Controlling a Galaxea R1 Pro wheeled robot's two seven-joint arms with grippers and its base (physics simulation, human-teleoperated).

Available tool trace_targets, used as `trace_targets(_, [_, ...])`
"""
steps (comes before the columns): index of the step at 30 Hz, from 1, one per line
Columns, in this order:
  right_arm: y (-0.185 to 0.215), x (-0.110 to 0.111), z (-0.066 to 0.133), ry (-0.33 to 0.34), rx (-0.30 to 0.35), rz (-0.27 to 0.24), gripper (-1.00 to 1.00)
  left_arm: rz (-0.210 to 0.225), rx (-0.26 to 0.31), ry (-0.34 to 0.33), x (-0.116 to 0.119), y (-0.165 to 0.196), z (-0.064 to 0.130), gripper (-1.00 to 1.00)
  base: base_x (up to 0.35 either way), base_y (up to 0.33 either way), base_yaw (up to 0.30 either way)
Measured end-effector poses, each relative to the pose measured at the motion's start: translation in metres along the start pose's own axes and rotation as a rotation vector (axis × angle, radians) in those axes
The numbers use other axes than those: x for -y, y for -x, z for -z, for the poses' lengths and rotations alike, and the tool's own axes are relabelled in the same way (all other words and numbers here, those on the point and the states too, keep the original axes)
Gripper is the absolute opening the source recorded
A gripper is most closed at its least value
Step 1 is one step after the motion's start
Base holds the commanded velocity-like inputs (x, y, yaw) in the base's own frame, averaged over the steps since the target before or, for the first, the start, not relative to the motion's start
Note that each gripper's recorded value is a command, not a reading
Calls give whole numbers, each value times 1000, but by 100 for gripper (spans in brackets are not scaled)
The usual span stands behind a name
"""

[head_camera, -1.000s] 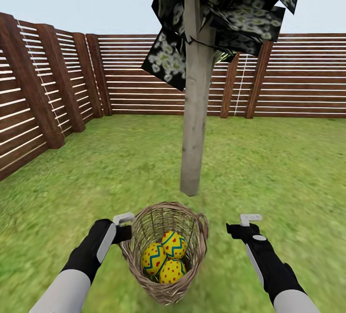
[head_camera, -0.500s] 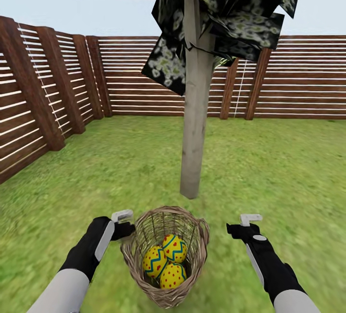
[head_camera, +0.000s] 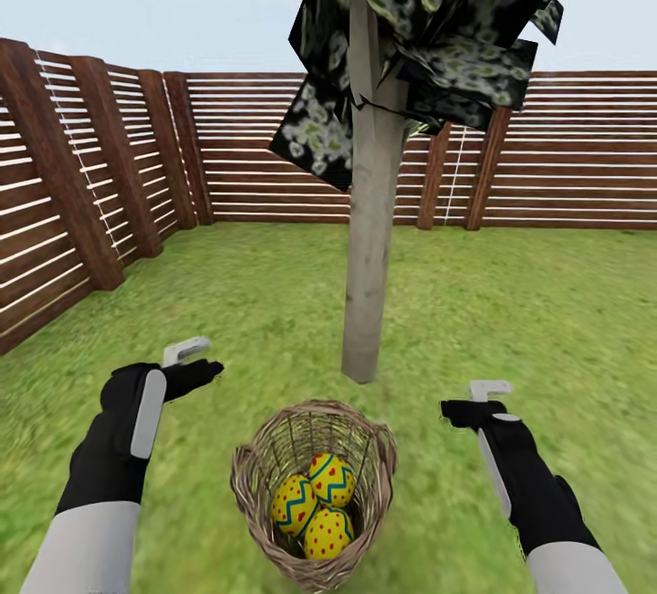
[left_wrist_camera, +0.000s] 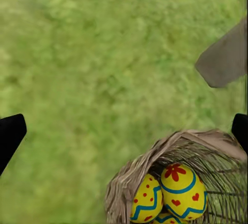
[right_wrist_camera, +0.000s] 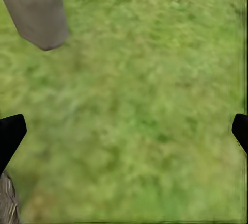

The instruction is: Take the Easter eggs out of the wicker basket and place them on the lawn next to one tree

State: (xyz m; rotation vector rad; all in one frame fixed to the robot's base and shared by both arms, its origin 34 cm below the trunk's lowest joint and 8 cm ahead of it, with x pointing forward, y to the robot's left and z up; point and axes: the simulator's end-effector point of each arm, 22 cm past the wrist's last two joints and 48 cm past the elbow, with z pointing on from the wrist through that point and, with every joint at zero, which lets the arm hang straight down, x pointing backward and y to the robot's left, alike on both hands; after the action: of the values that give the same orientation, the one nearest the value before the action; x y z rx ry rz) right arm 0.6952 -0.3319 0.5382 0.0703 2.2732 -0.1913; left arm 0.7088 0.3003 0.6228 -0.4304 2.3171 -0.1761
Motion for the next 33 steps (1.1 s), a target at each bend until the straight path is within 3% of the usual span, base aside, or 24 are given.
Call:
trace_targets(3, [10,11,12,-15,-33,-26,100,3,22,-7,5,17,8,100,0,0,0])
trace_targets(6, [34,17,33,-23,-47,-43,100,24,53,19,-17,40,17,100,0,0,0])
trace_targets(8, [46,15,50,-2,-93,-75,100,87,87,-50,-9,61,28,100,0,0,0])
trace_targets(11, [65,11,58,23,-99,-99,100,138,96,-129,6,72,36,100,0,0,0])
trace_targets(13, [67,8,59,28,-104,-101,100,151,97,-146,8,73,38,100,0,0,61])
trace_targets(18, [67,7,59,25,-109,-99,100,137,114,-111,-21,84,42,100,0,0,242])
trace_targets(24, [66,7,59,25,-111,-98,100,133,108,-114,-20,82,42,100,0,-62,290])
trace_targets(33, [64,7,59,27,-114,-97,100,132,107,-113,-20,82,41,100,0,-290,293])
